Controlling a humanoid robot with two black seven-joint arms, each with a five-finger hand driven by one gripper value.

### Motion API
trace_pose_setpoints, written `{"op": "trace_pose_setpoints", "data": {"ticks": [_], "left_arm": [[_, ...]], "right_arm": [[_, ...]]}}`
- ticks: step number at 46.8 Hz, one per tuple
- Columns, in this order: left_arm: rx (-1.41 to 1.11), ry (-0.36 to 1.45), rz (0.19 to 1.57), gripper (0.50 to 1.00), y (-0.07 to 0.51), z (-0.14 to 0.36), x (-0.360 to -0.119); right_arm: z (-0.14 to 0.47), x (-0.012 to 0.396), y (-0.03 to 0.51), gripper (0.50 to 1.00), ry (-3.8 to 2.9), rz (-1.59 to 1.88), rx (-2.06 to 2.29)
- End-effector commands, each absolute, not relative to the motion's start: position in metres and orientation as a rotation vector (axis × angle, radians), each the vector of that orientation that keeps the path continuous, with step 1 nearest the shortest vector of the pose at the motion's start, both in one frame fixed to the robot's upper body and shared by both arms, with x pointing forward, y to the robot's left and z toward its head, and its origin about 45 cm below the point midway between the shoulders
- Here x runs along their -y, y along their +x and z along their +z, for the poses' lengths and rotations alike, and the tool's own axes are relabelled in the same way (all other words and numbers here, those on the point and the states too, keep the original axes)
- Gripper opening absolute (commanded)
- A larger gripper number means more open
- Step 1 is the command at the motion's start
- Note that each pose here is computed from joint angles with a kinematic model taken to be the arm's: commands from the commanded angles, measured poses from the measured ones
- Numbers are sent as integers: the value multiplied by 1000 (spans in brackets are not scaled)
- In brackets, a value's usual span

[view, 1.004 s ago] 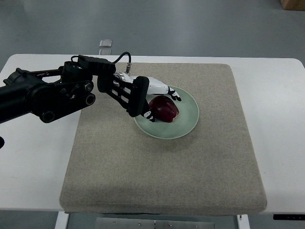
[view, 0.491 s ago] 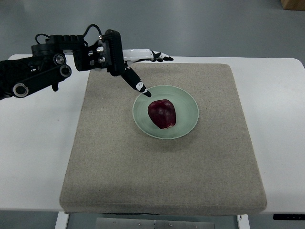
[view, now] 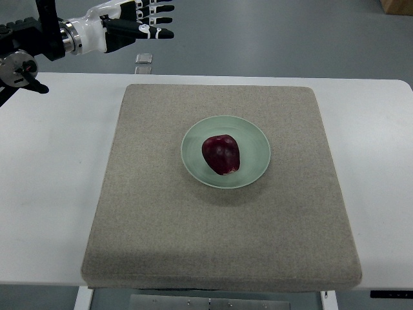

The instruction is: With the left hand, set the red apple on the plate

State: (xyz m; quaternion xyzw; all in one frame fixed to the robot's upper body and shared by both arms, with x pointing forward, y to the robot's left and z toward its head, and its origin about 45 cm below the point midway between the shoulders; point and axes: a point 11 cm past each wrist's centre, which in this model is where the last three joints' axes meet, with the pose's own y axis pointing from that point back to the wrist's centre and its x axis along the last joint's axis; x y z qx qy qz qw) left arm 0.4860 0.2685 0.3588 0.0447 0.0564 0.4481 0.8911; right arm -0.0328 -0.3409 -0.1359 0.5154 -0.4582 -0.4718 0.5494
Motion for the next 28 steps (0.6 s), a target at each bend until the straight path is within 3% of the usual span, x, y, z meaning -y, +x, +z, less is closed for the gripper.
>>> {"op": "trace_pose_setpoints", "data": {"ticks": [1,6,23,28], "left_arm": [[-252,-49,987,999,488,356,-286],[-394,-184,1022,999,489,351,-300],[-615,-324,1076,999,477,318,-326],[-650,-294,1068,999,474,312,-326]], "right_arm": [[-136,341,-33,964,1221,-1116,1084],[-136,341,-33,964,1220,-1117,1085],[-136,341,-33,964,1220,-1117,1085],[-136,341,-33,964,1220,-1117,1085]]}}
